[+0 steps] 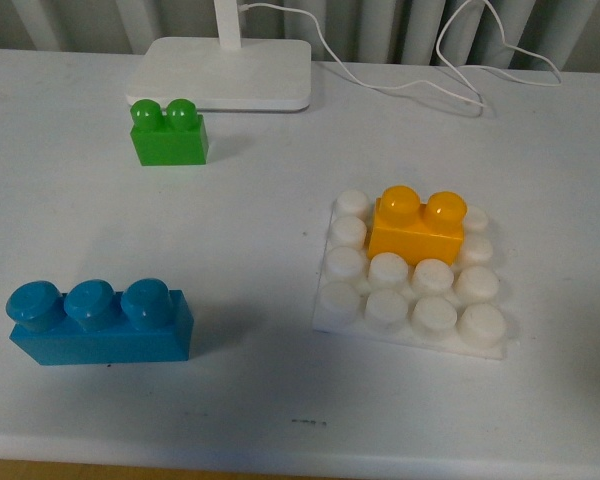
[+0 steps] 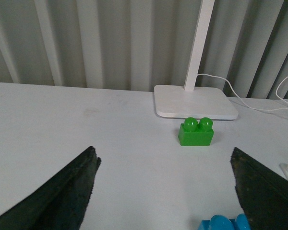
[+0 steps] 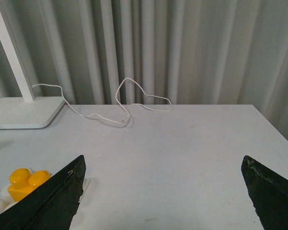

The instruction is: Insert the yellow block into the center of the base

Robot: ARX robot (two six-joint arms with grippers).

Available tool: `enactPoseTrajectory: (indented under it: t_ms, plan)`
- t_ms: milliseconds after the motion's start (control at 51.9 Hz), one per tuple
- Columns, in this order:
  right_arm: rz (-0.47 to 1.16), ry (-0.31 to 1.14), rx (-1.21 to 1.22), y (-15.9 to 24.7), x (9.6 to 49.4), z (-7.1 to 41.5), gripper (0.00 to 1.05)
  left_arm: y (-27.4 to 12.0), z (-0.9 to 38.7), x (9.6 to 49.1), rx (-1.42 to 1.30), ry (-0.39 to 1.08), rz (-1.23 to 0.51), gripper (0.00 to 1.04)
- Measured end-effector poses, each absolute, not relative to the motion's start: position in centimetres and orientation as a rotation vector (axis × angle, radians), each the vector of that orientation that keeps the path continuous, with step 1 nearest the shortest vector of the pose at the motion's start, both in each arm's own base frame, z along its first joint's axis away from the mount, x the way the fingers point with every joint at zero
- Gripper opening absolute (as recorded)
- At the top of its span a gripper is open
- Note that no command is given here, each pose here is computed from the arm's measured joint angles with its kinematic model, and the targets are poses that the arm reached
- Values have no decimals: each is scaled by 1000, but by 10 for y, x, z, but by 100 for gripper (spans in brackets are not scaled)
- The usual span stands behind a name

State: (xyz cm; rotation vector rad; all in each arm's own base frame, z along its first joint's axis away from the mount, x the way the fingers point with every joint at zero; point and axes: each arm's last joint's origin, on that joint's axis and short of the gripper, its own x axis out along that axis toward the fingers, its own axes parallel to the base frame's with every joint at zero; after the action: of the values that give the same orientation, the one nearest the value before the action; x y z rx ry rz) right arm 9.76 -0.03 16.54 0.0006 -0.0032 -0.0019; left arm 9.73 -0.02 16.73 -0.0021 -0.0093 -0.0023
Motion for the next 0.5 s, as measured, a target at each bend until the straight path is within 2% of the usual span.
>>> enactPoseTrajectory:
  t_ms: [116, 173, 501]
  plan:
    - [-2, -3, 1, 0, 98, 165, 95, 0, 167, 97, -1, -9, -2, 100]
    - [-2, -3, 1, 0, 98, 165, 95, 0, 167, 97, -2, -9, -2, 98]
    - [-2, -3, 1, 0, 98, 165, 95, 0, 167, 97, -2, -9, -2, 98]
